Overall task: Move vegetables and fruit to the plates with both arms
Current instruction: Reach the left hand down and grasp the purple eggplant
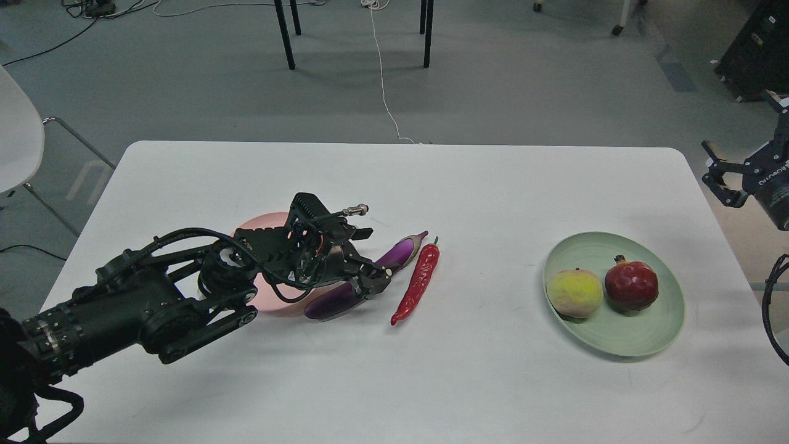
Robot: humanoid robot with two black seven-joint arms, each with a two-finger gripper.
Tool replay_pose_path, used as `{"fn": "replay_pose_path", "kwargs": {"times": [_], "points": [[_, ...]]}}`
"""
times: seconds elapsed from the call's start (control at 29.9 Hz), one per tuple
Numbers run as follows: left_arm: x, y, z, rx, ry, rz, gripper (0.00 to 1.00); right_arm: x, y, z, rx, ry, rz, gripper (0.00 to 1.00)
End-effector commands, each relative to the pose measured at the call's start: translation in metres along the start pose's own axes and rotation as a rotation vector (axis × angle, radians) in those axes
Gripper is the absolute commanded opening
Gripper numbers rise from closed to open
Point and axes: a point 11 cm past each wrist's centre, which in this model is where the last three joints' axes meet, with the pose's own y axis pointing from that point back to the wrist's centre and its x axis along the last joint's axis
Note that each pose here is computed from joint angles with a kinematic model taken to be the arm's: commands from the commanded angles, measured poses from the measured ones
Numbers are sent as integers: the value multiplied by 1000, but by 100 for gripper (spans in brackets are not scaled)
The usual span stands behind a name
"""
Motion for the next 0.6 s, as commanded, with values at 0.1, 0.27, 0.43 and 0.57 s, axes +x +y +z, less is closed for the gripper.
{"fn": "replay_pose_path", "kwargs": {"times": [0.1,0.27,0.43,0.57], "points": [[-15,-6,10,-11,-21,-43,59,2,1,-3,6,3,4,97],[-15,-6,9,1,-18,-44,37,1,0,-5,14,2,3,97],[-11,-6,10,-3,-11,-35,20,1,0,-7,19,2,3,97],[-3,-1,8,4,-12,-13,14,2,0,-8,21,3,4,97]]}}
